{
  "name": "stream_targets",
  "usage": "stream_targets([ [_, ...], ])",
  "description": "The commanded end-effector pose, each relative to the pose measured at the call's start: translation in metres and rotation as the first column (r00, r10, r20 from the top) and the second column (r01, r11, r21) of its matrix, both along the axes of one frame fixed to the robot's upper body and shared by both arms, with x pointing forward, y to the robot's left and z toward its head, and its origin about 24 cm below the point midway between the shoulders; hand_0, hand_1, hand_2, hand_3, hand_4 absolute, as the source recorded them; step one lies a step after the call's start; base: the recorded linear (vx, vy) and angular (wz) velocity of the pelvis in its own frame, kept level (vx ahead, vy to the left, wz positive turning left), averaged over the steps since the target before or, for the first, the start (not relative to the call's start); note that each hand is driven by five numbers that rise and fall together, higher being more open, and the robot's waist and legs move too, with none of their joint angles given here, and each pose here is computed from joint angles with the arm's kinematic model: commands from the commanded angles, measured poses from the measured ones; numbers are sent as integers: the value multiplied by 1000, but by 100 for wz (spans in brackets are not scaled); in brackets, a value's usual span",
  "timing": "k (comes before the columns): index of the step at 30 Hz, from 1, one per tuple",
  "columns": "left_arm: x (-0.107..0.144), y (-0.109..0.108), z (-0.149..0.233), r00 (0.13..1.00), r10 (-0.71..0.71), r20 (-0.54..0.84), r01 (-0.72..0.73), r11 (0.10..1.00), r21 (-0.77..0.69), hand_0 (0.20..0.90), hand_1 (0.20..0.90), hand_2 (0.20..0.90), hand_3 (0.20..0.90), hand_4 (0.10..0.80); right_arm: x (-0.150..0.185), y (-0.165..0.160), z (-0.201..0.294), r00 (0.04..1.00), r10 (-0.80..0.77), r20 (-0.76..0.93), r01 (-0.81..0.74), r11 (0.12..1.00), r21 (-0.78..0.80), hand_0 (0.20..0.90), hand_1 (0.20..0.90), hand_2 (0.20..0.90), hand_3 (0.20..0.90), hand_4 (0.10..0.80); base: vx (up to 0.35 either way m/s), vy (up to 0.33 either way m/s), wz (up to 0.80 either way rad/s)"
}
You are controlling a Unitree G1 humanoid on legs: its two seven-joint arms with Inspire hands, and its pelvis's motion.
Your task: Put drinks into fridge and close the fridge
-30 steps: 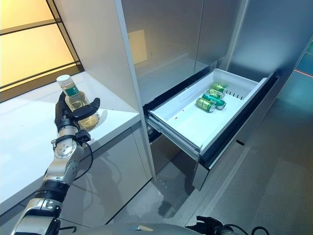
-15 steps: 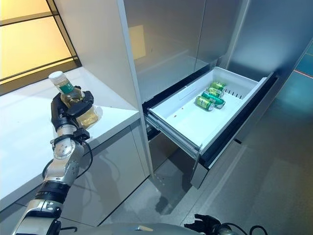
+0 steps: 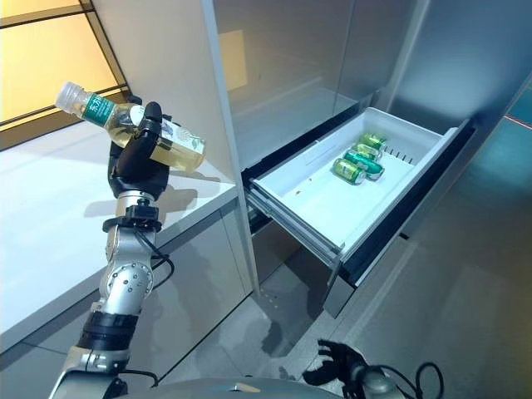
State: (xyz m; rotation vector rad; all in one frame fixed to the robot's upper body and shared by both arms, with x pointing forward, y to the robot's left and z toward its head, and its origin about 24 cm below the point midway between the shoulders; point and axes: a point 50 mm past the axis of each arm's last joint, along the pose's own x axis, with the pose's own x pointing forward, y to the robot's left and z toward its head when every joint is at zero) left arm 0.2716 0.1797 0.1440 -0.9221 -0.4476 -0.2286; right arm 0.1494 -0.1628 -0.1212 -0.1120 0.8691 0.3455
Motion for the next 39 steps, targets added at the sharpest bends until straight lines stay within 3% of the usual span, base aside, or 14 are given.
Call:
stream_targets([
  [1,-13,-18,70,892,-166,421,161,986,49,300,300,300,200,100,45,29,43,968,72,240,-103,987,121,900,900,900,900,800,-66,-29,0],
  [11,-18,-37,58,828,-357,432,280,931,232,300,300,300,200,100,91,44,148,857,133,497,-365,839,404,900,900,900,900,800,-43,-7,0],
  [21,-16,-39,49,859,-373,351,205,879,431,300,300,300,200,100,113,42,251,612,21,790,-488,796,358,900,900,900,900,800,-16,-5,-6],
  [32,-15,-53,50,845,-440,304,224,808,546,300,300,300,200,100,113,52,281,564,108,818,-598,737,315,900,900,900,900,800,-7,-7,-2],
  [39,-10,-60,56,869,-359,341,66,766,639,300,300,300,200,100,114,63,291,544,171,821,-654,700,288,900,900,900,900,800,0,0,0],
])
